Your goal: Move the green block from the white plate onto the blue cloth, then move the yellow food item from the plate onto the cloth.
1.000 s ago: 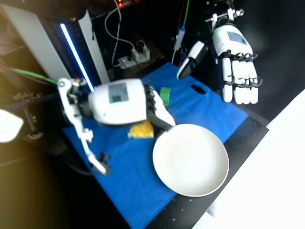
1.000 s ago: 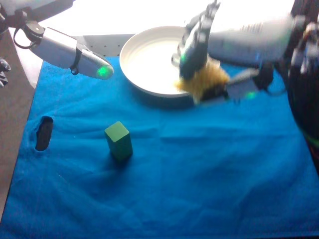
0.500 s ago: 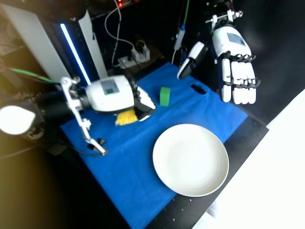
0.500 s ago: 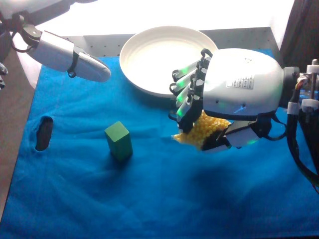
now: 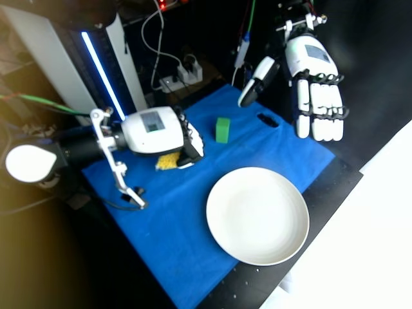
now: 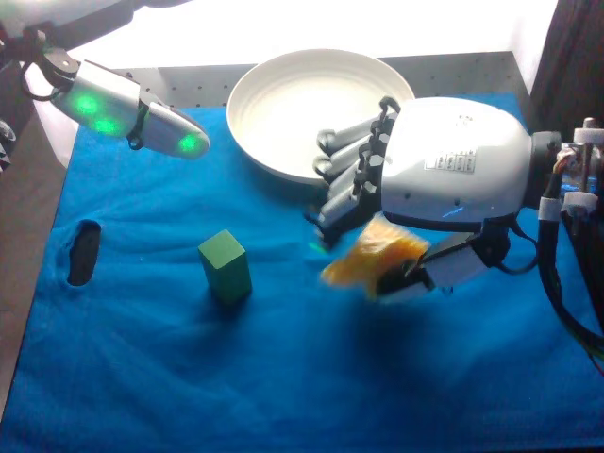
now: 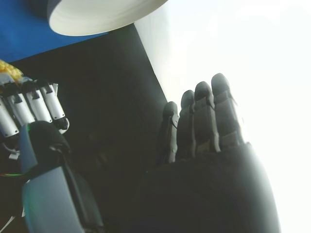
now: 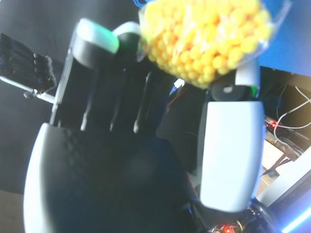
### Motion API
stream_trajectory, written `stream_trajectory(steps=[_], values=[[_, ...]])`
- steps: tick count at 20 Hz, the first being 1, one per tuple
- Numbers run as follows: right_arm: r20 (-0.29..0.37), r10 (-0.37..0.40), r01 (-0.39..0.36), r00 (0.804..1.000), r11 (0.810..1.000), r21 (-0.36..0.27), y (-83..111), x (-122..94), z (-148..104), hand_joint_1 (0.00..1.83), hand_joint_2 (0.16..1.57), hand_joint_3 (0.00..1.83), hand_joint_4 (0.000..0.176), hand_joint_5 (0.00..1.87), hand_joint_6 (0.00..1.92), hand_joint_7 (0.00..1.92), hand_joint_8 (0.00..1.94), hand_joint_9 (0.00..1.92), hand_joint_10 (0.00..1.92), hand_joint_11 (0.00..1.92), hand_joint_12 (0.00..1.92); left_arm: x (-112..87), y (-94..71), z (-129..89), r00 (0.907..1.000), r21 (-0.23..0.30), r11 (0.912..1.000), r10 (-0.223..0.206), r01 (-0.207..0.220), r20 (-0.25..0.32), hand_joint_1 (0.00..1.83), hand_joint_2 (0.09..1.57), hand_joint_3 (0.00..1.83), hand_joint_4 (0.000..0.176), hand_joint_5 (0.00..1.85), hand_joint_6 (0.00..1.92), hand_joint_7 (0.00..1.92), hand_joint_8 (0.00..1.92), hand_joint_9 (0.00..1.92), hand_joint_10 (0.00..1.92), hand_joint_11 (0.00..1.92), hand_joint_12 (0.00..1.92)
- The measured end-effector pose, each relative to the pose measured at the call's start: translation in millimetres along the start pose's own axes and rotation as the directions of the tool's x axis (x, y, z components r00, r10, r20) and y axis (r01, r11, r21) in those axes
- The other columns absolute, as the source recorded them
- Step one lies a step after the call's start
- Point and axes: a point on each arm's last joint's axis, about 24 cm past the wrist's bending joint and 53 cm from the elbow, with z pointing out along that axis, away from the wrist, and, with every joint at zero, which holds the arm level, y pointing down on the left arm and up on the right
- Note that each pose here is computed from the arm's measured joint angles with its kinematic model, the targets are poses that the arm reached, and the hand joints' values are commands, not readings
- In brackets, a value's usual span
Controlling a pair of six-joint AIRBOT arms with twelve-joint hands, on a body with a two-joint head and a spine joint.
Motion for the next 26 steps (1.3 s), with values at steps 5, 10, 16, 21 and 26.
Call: stream_trajectory(steps=[5,10,16,21,26], values=[[-0.001,0.002,-0.002,1.0,1.0,0.002,-0.1,0.5,-2.9,0.46,0.69,0.0,0.176,0.0,0.0,0.0,0.0,0.0,0.0,0.0,0.09,4.3,3.2,-1.0,0.9999,-0.009,1.0,0.001,-0.001,-0.011,0.66,0.72,0.0,0.07,0.13,0.0,0.14,0.0,0.12,0.0,0.06,0.13],[0.134,0.089,-0.1,0.987,0.992,0.079,-21.4,-42.2,-29.2,0.44,0.66,0.0,0.176,0.0,0.0,0.0,0.0,0.0,0.0,0.0,0.0,3.8,1.0,-4.6,0.9996,0.002,0.9996,-0.028,0.027,0.002,0.54,0.73,0.0,0.071,0.15,0.02,0.14,0.01,0.11,0.01,0.05,0.12],[0.377,0.187,-0.238,0.907,0.966,0.096,-42.4,-107.4,-71.0,0.43,0.61,0.0,0.106,0.0,0.0,0.0,0.0,0.0,0.0,0.07,0.04,-24.9,-17.0,-22.9,0.9945,0.064,0.9975,-0.038,0.032,0.098,0.52,0.81,0.02,0.077,0.17,0.01,0.06,0.0,0.07,0.0,0.0,0.1],[0.528,0.229,-0.293,0.818,0.955,0.04,-40.4,-145.7,-103.5,0.54,0.62,0.0,0.131,0.0,0.0,0.0,0.0,0.0,0.0,0.01,0.03,-51.0,-37.6,-44.4,0.98,0.121,0.9926,-0.04,0.016,0.195,0.54,0.87,0.01,0.0,0.08,0.0,0.06,0.0,0.03,0.0,0.01,0.0],[0.656,0.252,-0.288,0.712,0.956,-0.055,-26.6,-177.9,-137.1,0.49,0.69,0.0,0.176,0.0,0.0,0.01,0.0,0.0,0.0,0.0,0.3,-56.3,-60.9,-69.7,0.9631,0.198,0.9803,-0.06,0.007,0.263,0.56,0.76,0.0,0.0,0.13,0.0,0.11,0.01,0.05,0.01,0.02,0.01]])
